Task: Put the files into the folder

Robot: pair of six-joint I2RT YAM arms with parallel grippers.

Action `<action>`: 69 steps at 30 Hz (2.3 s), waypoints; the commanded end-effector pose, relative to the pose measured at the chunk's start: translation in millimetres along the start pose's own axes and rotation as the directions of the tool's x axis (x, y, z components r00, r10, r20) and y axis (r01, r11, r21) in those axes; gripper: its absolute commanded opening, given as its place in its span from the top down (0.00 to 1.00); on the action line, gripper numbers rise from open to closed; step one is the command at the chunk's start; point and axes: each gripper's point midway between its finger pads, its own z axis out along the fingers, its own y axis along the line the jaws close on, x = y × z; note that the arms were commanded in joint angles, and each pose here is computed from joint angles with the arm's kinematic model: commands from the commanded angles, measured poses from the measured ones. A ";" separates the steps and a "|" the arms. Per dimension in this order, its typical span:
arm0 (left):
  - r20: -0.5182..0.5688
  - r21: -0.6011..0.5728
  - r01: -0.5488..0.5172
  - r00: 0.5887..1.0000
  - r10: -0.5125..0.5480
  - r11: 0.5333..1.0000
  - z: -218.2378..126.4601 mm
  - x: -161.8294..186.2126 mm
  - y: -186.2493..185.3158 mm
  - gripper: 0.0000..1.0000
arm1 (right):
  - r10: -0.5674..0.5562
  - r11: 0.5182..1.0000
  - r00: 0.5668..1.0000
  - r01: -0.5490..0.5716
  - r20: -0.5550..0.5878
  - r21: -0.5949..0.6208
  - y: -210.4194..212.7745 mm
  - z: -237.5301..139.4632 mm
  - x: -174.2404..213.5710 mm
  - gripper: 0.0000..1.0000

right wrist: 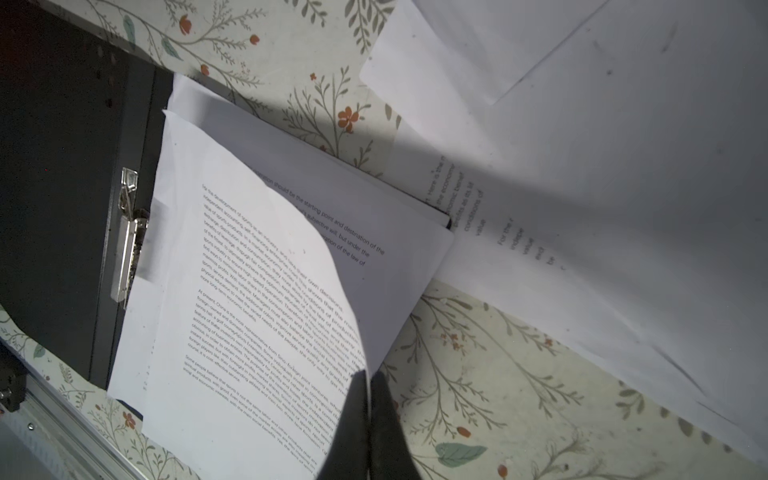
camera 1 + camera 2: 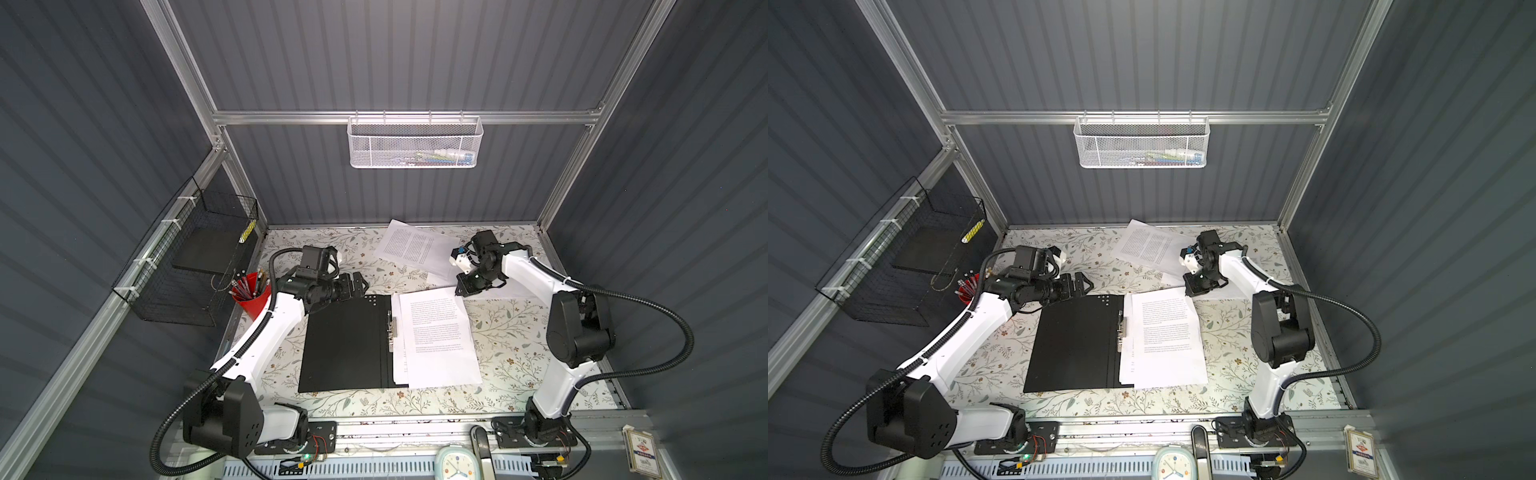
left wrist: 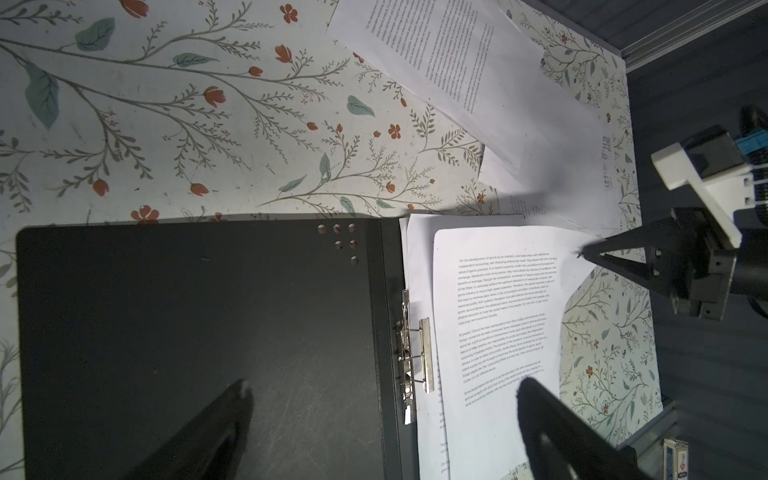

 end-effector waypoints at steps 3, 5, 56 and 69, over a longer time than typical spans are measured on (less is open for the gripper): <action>-0.036 -0.009 -0.001 0.999 0.001 1.000 3.0 12.7 7.1 0.01 | 0.076 0.995 0.996 -0.079 -0.046 -0.054 5.2 6.8 5.1 1.00; -0.038 -0.009 -0.001 0.999 0.000 1.000 3.4 14.1 7.6 0.00 | 0.092 0.994 0.994 -0.096 -0.056 -0.060 5.5 9.9 6.5 1.00; -0.051 0.025 0.005 0.999 -0.004 1.000 7.5 20.7 5.1 0.00 | 0.141 0.984 0.985 -0.151 -0.099 -0.096 13.2 34.3 -4.8 1.00; -0.055 0.029 0.008 0.998 -0.006 1.000 8.8 20.0 4.2 0.01 | 0.148 0.982 0.985 -0.157 -0.091 -0.101 12.1 39.8 -10.9 0.98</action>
